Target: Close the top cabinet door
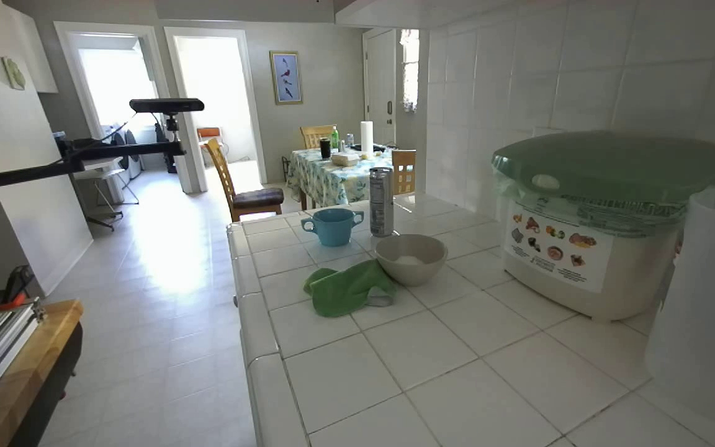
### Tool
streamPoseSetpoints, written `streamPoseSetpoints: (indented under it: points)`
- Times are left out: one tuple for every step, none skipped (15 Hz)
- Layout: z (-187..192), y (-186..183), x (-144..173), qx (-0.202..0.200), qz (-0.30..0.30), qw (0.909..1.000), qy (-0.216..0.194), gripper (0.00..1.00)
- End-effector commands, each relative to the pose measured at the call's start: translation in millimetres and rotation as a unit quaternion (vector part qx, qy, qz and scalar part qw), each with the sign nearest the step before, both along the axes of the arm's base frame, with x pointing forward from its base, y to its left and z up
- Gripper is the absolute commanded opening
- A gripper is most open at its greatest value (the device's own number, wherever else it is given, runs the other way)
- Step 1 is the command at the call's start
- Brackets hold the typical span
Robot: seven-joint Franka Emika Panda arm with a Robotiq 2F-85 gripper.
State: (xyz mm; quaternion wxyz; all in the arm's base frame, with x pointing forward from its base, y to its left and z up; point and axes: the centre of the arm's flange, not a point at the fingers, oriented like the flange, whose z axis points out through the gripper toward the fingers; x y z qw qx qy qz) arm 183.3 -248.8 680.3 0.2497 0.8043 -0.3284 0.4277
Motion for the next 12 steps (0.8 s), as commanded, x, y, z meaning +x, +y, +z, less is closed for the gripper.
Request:
streamPoseSetpoints:
  points:
    - [-0.5,-21.6,-2.2,-0.012,0.036,0.9993,0.005,1.0]
    - [-1.2,-29.8,-2.3,-0.016,0.042,0.9989,0.01,1.0]
    - [-1.8,-39.0,-3.1,-0.019,0.05,0.9985,0.014,1.0]
    - [-2.8,-48.1,-2.2,-0.022,0.06,0.9978,0.018,1.0]
    - [-1.8,-56.6,0.1,-0.026,0.074,0.9966,0.026,1.0]
    - [-4.1,-63.3,4.7,-0.031,0.087,0.9952,0.033,1.0]
    - [-2.9,-67.6,11.7,-0.038,0.103,0.9931,0.041,1.0]
    - [-5.5,-70.6,19.5,-0.043,0.119,0.9909,0.046,1.0]
    - [-3.4,-70.7,30.5,-0.049,0.138,0.9879,0.051,1.0]
    - [-2.3,-69.9,40.9,-0.056,0.158,0.9844,0.056,1.0]
    - [-0.9,-66.7,50.9,-0.062,0.173,0.9812,0.06,1.0]
    - [2.6,-61.2,60.8,-0.069,0.188,0.9777,0.063,1.0]
